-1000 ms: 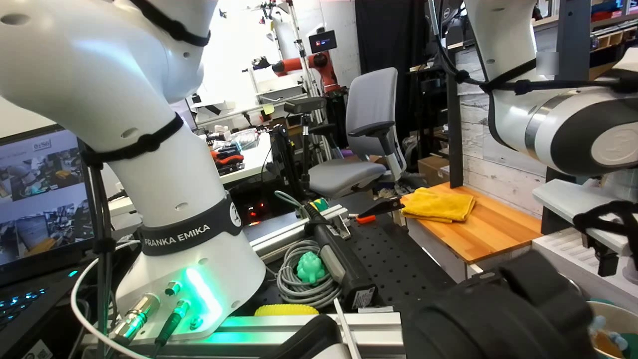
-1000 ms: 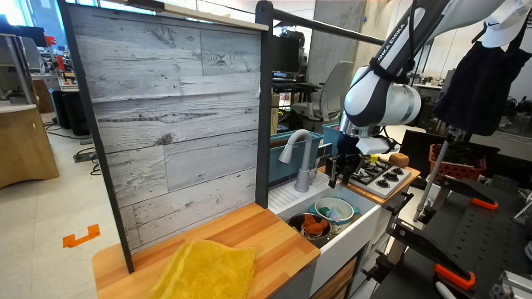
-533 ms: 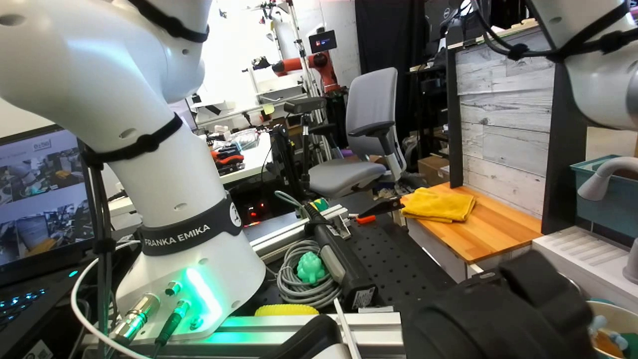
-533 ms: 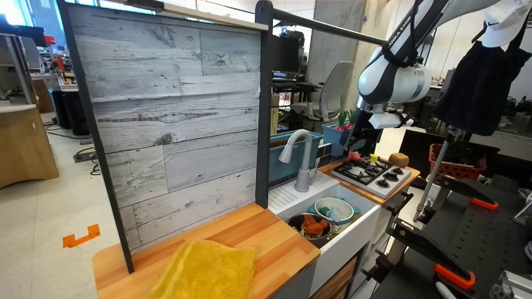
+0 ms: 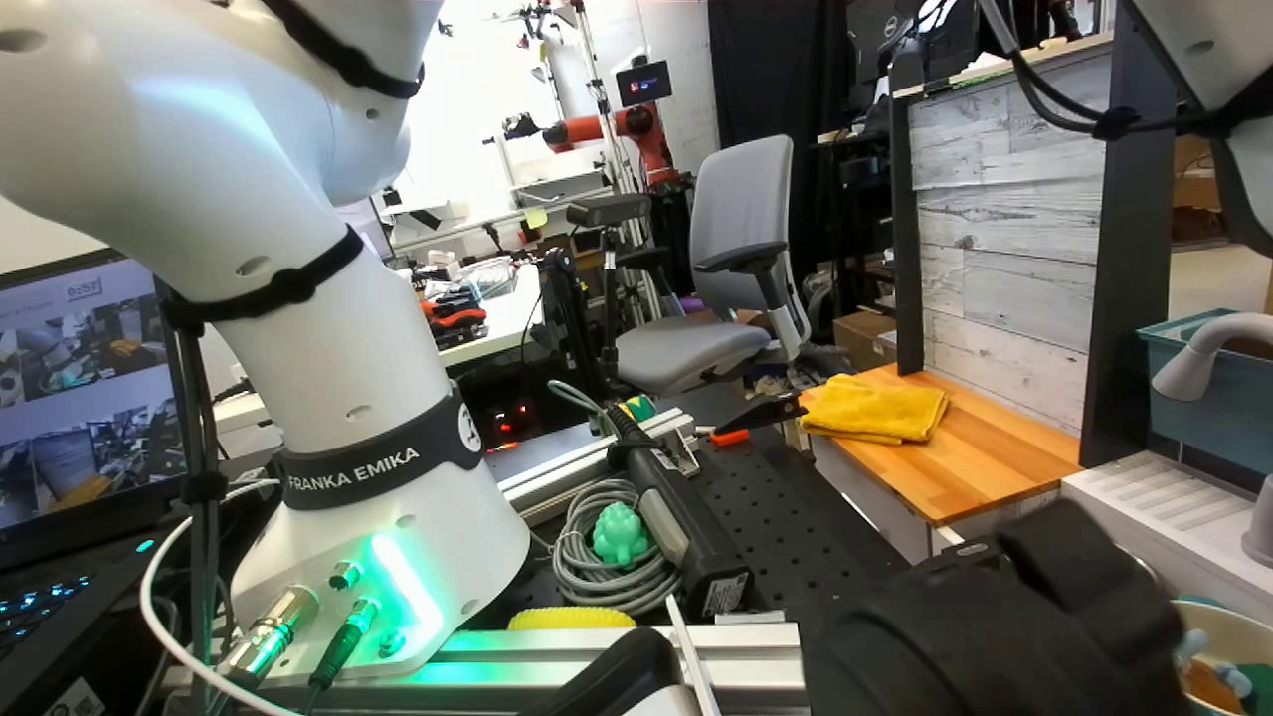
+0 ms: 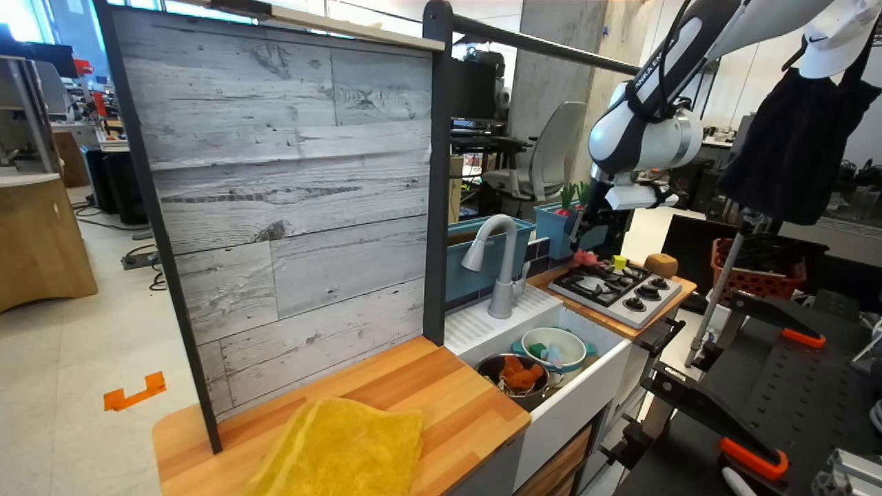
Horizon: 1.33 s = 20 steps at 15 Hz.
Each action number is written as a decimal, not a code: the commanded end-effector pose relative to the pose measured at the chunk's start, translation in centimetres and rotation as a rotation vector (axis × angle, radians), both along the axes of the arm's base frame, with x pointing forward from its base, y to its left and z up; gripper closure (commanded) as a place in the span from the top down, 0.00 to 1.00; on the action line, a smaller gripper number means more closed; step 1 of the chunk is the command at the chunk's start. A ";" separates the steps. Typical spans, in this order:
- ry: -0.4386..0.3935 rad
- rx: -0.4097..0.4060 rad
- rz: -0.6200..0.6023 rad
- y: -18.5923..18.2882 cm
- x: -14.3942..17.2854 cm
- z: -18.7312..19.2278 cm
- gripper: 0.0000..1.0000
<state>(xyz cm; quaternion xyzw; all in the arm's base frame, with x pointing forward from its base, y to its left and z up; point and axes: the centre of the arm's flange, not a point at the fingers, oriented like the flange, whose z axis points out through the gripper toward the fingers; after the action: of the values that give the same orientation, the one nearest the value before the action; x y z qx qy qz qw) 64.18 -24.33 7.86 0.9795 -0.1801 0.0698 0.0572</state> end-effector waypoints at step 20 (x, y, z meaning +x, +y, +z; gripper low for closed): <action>-0.209 -0.173 -0.087 -8.0 4.8 -7.9 0.51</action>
<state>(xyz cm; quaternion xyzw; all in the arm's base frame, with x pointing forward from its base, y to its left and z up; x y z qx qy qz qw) 67.19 -31.40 0.36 0.9560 -0.2197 0.1605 0.1101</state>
